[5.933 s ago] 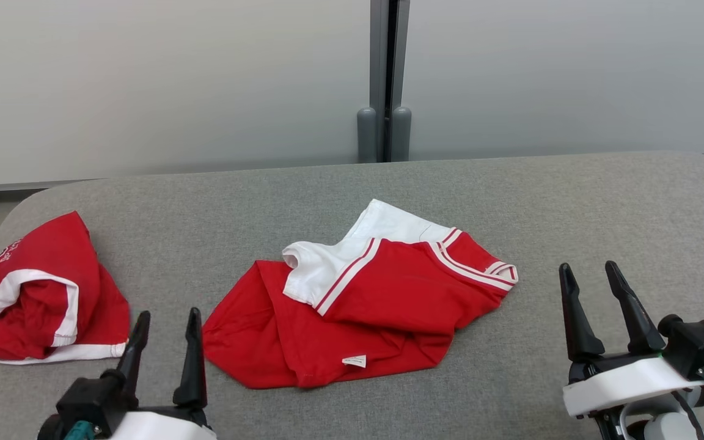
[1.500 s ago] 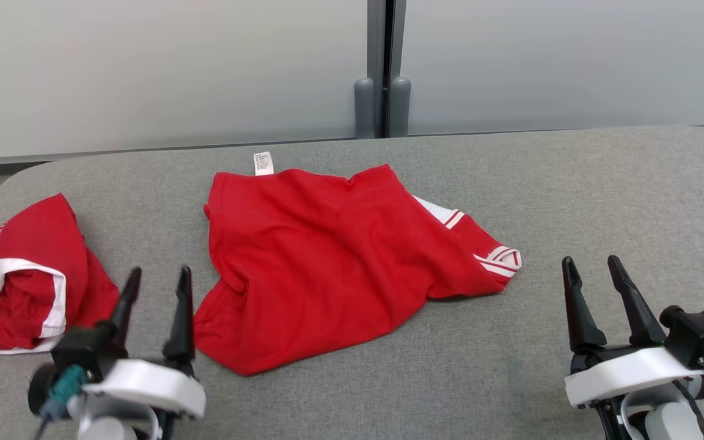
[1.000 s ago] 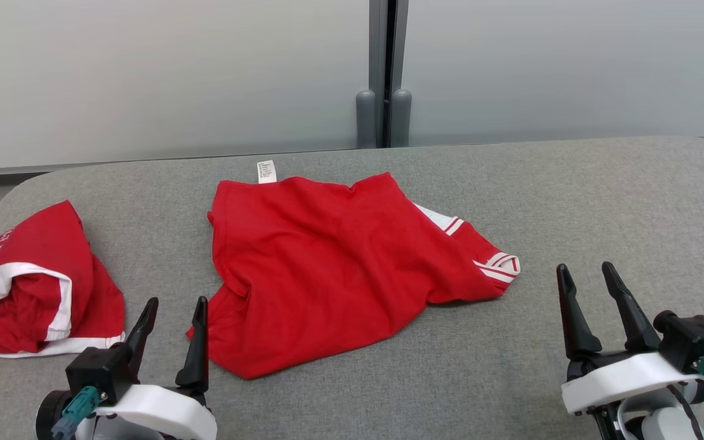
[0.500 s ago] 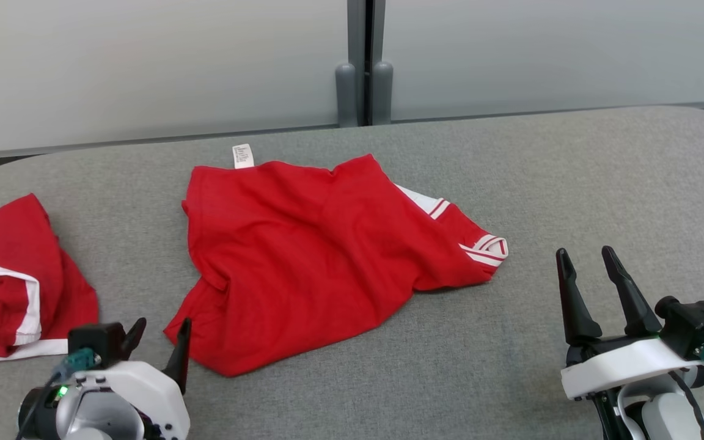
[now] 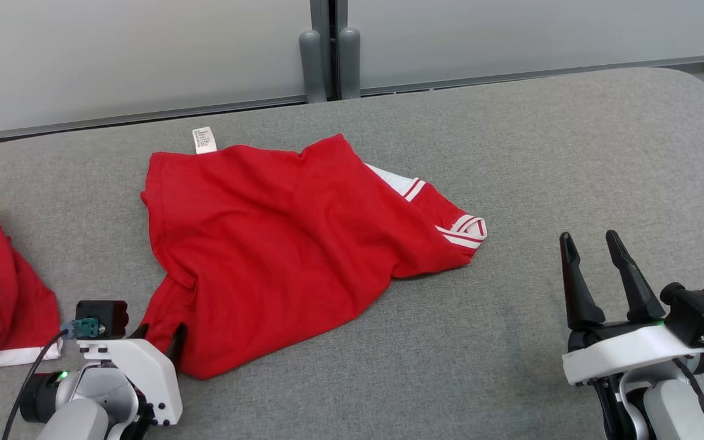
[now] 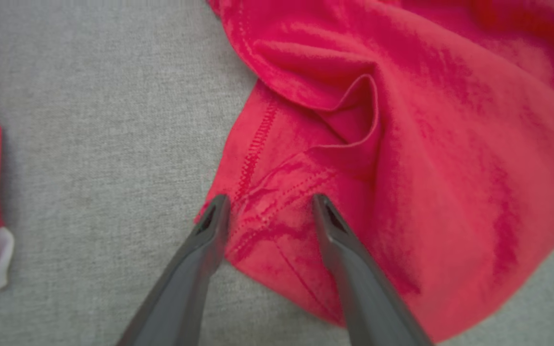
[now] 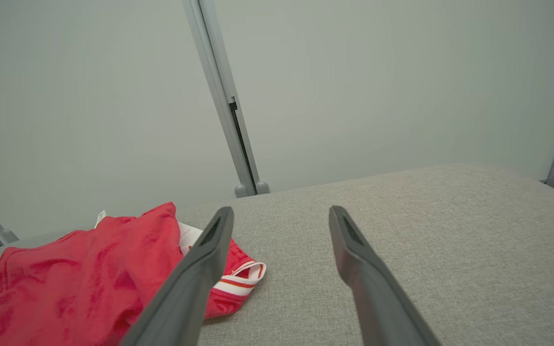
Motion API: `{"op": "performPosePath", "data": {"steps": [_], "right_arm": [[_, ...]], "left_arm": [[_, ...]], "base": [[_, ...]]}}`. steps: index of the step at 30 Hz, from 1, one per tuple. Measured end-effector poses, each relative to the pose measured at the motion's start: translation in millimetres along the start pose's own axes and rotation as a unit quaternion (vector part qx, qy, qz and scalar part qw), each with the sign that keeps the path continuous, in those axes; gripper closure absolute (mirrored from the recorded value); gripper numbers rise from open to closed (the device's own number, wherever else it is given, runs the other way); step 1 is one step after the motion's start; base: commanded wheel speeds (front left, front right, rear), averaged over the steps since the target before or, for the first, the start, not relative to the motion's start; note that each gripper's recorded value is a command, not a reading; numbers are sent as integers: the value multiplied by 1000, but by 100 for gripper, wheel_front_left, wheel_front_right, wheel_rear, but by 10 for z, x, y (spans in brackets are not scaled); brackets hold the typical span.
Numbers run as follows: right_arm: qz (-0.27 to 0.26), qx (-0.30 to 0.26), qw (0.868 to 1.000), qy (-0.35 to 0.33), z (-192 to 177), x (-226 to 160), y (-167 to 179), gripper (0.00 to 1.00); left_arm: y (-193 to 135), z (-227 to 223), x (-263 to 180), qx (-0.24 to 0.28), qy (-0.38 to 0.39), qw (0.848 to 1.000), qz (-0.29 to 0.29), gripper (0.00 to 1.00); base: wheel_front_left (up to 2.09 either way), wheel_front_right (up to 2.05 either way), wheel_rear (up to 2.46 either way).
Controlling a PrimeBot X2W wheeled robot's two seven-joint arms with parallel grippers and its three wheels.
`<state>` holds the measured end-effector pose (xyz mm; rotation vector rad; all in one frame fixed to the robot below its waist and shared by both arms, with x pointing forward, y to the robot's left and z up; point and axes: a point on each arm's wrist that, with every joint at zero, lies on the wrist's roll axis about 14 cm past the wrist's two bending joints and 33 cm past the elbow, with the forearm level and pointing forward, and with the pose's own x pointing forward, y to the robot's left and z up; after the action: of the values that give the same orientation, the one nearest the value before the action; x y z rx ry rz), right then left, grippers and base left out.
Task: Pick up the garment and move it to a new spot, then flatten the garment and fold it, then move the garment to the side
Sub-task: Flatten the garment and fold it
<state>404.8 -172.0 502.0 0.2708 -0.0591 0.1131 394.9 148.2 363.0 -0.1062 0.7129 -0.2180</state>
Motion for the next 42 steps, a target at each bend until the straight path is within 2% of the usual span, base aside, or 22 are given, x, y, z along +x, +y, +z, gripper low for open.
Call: {"op": "performPosePath", "data": {"steps": [1,10,19,29,36,37,38,39,42], "right_arm": [[-1,1,1000,-1,5,1,-1,0],[21,10,1000,-5,15,47,173,0],[51,13,999,-12,49,154,393,0],[59,6,998,-28,147,259,420,0],[61,3,998,-25,124,271,433,0],[61,3,998,-24,116,271,437,0],[62,3,998,-23,108,272,439,0],[64,3,998,-21,97,269,450,0],[68,2,998,-16,60,264,468,0]], "left_arm": [[-9,26,2,0,-6,1000,-2,100],[9,267,-202,0,-64,998,-3,100],[8,612,-803,-30,-151,988,5,100],[88,346,-1369,-83,-139,986,47,100],[66,-379,-1331,-131,-31,989,56,100],[93,-421,-1316,-131,-29,989,62,82],[126,-433,-1302,-131,-32,988,69,23],[144,-444,-1286,-132,-34,988,73,0],[147,-287,-1239,-129,-72,986,74,0]], "base": [[0,0,0],[0,0,0],[0,0,0],[0,0,0],[0,0,0],[0,0,0],[0,0,0],[0,0,0],[0,0,0]]}}
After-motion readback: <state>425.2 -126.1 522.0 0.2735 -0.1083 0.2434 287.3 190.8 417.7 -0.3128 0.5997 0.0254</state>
